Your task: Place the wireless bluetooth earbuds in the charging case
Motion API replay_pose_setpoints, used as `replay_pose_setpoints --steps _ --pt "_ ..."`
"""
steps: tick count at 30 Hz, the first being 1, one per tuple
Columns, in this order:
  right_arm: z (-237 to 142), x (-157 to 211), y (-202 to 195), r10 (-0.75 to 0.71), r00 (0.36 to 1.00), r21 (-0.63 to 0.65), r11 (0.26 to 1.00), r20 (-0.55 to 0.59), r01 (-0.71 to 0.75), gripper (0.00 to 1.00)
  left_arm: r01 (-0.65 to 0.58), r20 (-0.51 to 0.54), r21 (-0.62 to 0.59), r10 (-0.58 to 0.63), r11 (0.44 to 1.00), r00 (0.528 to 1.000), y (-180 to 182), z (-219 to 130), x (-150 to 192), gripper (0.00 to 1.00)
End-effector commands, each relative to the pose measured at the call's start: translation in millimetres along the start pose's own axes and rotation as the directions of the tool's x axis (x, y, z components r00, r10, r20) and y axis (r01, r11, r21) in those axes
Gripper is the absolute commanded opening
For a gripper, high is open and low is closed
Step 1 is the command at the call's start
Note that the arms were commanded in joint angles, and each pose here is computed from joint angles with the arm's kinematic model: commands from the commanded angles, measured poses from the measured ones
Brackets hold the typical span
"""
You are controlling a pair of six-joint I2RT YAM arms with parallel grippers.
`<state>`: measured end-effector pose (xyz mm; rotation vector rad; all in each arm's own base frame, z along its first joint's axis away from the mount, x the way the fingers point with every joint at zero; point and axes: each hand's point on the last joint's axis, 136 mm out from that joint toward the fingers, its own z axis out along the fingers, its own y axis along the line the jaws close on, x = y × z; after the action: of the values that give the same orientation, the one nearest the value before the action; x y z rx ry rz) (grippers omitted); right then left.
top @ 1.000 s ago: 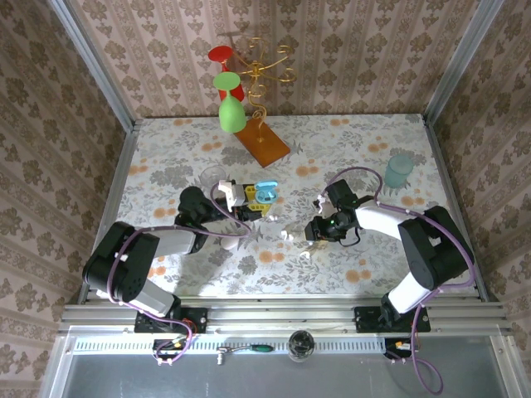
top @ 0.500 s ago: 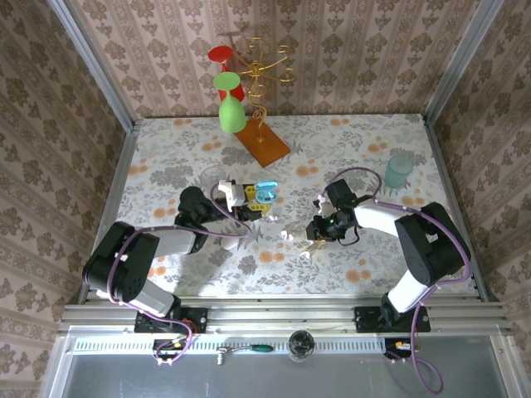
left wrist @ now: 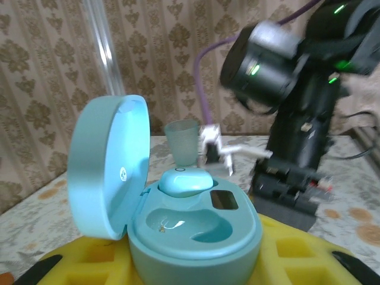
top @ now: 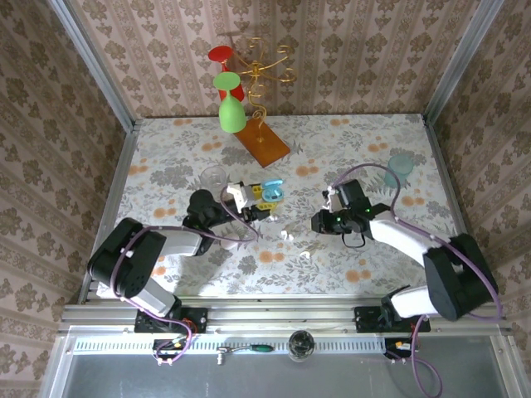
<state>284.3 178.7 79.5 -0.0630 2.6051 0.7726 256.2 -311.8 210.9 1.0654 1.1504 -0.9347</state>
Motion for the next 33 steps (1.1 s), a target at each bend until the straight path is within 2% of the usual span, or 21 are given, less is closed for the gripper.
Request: replay_pose_setpoints --steps 1,6,12,23,33 --pt "-26.9 -31.0 15.8 -0.021 0.984 -0.017 1.0 0.176 0.025 0.23 -0.109 -0.028 -0.159 0.106 0.981 0.994 21.2 8.4 5.4 0.32" --pt "-72.7 -57.5 47.2 -0.05 0.941 -0.081 0.993 0.335 0.082 0.23 -0.142 -0.068 -0.244 0.129 0.959 0.989 31.2 20.3 14.4 0.32" --pt "-98.3 -75.6 82.7 -0.11 0.908 -0.115 0.979 0.404 0.17 0.23 -0.164 -0.088 -0.245 0.147 0.956 0.985 23.1 42.9 23.5 0.32" --pt "-81.9 -95.2 127.0 -0.192 0.887 -0.134 0.954 0.419 0.269 0.22 -0.141 -0.072 -0.235 0.127 0.962 0.989 13.7 64.4 23.0 0.32" --pt "-67.8 -99.5 126.1 -0.195 0.888 -0.117 0.957 0.416 0.265 0.22 -0.133 -0.061 -0.218 0.123 0.967 0.991 6.2 67.5 20.1 0.32"
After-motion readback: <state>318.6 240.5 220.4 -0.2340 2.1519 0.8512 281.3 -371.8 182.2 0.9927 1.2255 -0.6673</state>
